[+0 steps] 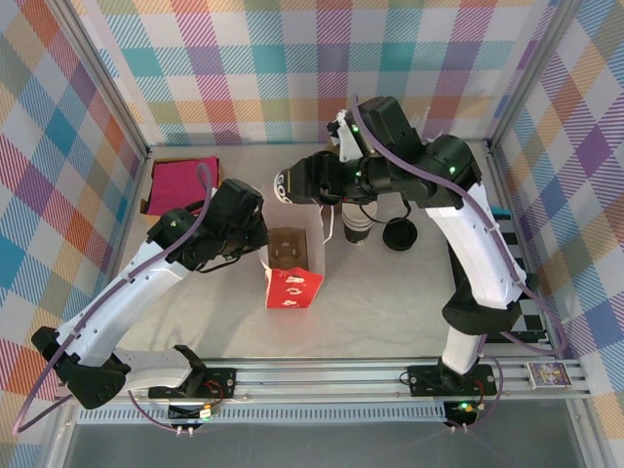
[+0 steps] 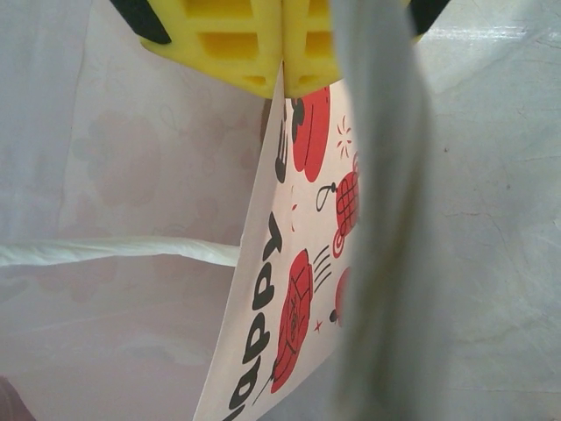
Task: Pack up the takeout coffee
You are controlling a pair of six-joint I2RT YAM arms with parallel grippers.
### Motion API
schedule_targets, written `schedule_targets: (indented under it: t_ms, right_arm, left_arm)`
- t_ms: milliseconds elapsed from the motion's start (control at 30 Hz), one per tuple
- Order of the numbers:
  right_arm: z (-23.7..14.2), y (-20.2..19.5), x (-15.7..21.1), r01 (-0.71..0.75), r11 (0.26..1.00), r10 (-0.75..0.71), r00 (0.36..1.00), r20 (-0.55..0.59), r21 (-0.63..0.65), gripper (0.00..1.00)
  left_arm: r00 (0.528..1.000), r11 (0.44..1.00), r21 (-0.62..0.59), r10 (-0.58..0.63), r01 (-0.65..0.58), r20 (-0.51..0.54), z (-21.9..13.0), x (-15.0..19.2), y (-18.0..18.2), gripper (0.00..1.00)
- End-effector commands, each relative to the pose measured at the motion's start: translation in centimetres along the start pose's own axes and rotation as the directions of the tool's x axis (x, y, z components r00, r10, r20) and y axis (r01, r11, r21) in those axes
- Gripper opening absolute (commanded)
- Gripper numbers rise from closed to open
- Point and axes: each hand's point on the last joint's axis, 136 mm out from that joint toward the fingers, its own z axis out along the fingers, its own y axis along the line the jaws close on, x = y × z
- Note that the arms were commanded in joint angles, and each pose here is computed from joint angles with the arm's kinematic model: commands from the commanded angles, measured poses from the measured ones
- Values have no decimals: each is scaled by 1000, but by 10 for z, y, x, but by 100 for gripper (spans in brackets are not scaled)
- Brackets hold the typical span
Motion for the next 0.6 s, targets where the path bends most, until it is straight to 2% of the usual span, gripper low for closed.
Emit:
schedule_targets:
  t_ms: [0,167,300,400,567]
  right_arm:
    - [5,5,0,5,1000,-5,1000,2,-4,66]
    - [29,-16,22,33,991,-23,996,-84,126,66]
    - [40,-29,26,26,978,-7,996,-91,206,63]
    - [50,-36,29,42,966,-17,995,-101,255,63]
    - [69,-56,47,93,929,-28,983,-184,358,65]
  left_arm:
    - [998,999,43,7,-10,62,-12,-13,-15,0]
    - [997,998,57,13,-17,77,-15,-15,-19,0]
    - [996,998,63,17,-22,89,-16,-15,-20,0]
    - [996,998,64,22,-28,87,-15,-13,-21,0]
    - [994,995,82,46,-54,98,-19,-15,-26,0]
